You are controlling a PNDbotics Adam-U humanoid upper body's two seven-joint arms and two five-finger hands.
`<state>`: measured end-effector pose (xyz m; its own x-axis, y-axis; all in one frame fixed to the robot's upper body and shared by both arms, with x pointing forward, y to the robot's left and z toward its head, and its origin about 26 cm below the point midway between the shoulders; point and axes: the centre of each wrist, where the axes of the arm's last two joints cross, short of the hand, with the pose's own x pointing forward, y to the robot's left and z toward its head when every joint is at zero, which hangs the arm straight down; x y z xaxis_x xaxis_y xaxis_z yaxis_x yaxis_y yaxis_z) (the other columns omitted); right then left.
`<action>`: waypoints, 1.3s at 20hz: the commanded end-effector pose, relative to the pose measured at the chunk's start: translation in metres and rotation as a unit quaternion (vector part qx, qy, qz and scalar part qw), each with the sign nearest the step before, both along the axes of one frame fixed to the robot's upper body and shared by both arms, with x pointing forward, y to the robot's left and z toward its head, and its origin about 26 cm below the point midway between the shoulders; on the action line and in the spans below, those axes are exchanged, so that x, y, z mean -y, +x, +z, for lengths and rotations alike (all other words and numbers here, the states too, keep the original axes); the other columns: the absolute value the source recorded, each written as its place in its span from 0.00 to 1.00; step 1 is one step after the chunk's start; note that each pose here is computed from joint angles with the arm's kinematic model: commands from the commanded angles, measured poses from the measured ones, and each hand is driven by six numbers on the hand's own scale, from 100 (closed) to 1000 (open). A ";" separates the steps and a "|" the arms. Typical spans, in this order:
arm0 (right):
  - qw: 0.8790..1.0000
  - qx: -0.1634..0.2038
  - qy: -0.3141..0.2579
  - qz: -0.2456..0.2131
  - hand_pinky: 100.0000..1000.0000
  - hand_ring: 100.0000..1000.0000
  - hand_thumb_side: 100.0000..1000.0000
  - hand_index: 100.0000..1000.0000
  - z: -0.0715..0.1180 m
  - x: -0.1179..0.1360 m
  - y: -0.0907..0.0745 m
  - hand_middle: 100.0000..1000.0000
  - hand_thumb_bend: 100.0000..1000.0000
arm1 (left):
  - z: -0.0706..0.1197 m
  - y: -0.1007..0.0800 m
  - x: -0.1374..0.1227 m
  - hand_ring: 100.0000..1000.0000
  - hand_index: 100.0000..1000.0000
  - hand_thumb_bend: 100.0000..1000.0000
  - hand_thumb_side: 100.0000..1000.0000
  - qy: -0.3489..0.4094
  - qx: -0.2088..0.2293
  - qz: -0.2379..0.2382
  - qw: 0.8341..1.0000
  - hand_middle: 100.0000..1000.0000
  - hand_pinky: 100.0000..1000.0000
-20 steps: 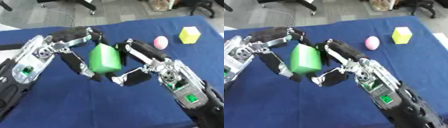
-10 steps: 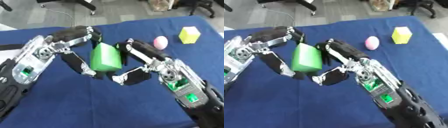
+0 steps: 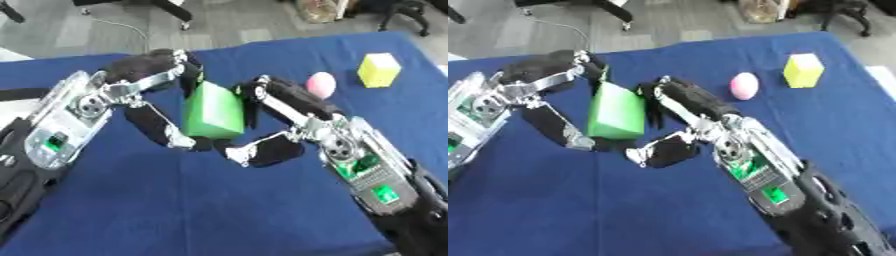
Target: Pick up the objects with one hand, pass them to the other hand, and then place them into the box on the other side of the table.
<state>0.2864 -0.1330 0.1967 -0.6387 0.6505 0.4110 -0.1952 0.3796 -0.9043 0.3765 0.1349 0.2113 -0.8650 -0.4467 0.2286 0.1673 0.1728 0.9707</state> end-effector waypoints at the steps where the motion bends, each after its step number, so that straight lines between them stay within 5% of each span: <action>1: 1.000 0.011 -0.003 0.028 0.57 0.37 0.33 0.57 0.005 -0.005 -0.005 0.33 0.30 | 0.014 0.001 -0.002 0.37 0.44 0.27 0.33 -0.025 0.025 0.015 0.999 0.40 0.49; 5: 0.999 0.017 -0.012 0.036 0.59 0.40 0.36 0.63 0.006 -0.004 -0.005 0.37 0.34 | 0.014 0.001 -0.003 0.36 0.42 0.18 0.31 -0.030 0.031 0.019 0.999 0.39 0.49; 26: 0.993 0.053 -0.065 0.088 0.73 0.58 0.41 0.81 0.007 0.003 -0.002 0.58 0.48 | 0.025 0.003 -0.020 0.35 0.40 0.18 0.32 -0.036 0.040 0.009 0.999 0.38 0.50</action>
<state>0.2915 -0.1436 0.2027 -0.7457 0.6090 0.2703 -0.1455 0.2471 -0.9580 0.3765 0.1434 0.2139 -0.8736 -0.4326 0.2229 0.1452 0.2054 0.9679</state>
